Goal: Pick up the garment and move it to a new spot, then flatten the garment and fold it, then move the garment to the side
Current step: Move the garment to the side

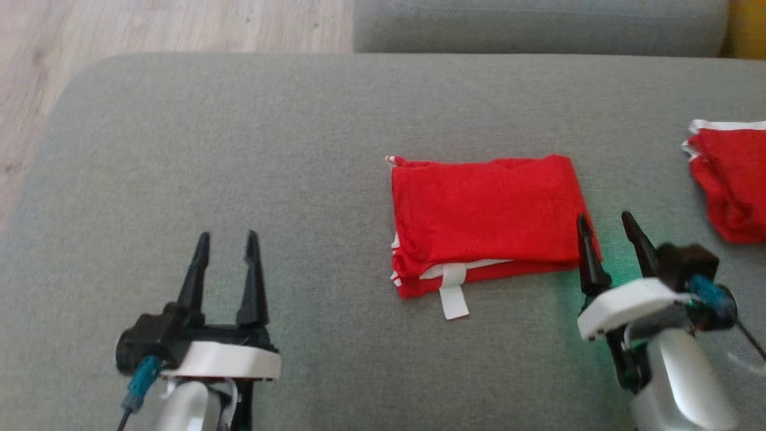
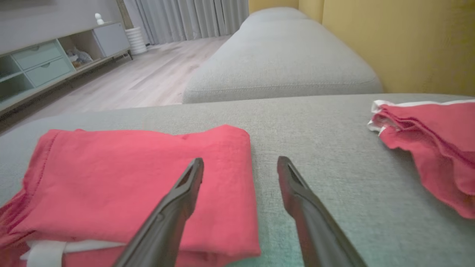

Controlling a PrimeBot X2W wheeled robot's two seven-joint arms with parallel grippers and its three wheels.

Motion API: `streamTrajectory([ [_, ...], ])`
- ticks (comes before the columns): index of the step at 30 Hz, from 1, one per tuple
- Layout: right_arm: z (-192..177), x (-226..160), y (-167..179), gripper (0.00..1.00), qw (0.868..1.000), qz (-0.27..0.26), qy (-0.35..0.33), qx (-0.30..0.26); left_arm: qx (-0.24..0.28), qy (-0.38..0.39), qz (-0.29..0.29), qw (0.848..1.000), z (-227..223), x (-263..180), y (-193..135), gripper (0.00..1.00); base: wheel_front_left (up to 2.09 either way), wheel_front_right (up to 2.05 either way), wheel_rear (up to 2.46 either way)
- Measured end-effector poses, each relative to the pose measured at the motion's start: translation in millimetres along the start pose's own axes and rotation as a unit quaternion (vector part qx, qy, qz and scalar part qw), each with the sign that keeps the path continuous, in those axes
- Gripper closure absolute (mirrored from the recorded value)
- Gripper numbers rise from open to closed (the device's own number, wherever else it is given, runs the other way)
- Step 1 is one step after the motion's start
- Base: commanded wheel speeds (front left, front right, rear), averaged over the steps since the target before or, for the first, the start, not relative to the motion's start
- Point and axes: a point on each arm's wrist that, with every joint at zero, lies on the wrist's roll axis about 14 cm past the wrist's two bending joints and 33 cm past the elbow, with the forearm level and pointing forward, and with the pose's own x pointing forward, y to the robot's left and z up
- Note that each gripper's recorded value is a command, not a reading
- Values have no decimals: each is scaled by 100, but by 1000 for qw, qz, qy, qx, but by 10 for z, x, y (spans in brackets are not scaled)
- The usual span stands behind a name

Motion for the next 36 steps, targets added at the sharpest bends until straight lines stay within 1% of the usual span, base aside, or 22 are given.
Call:
streamTrajectory([
  [2, -107, 163, 30, 0, 999, 5, 36, 2, 0, 5, -4, 1000, -28, 20, -12, 0, 0, 0, 0],
  [7, -461, 281, 36, 0, 993, 3, 120, 12, 3, 13, 5, 1000, -75, 14, 52, 0, 0, 0, 0],
  [12, -553, 375, 83, 0, 988, 11, 154, 10, 4, 14, 5, 1000, -77, 22, 52, 0, 0, 0, 0],
  [13, -553, 403, 102, 59, 987, 15, 160, 6, 1, 14, 6, 1000, -77, 23, 58, 0, 0, 0, 0],
  [14, -552, 423, 126, 100, 986, 20, 164, 0, 0, 12, 6, 1000, -69, 25, 59, 0, 0, 0, 0],
  [19, -505, 432, 152, 100, 986, 30, 159, -43, 0, -2, -1, 1000, 16, 51, 15, 0, 0, 0, 0],
  [24, -381, 367, 51, 100, 986, 23, 137, -90, -3, -9, -21, 1000, 58, 88, -107, 0, 0, 0, 0],
  [28, -207, 322, -77, 100, 982, 21, 116, -149, -6, -14, -42, 999, 85, 143, -243, 0, 0, 0, 0],
  [31, -17, 288, -343, 100, 976, 1, 103, -191, -8, -12, -57, 998, 66, 188, -341, 0, 0, 0, 0],
  [36, 337, 231, -993, 100, 962, -56, 98, -250, -12, 3, -71, 997, -47, 257, -438, 0, 0, 0, 0],
])
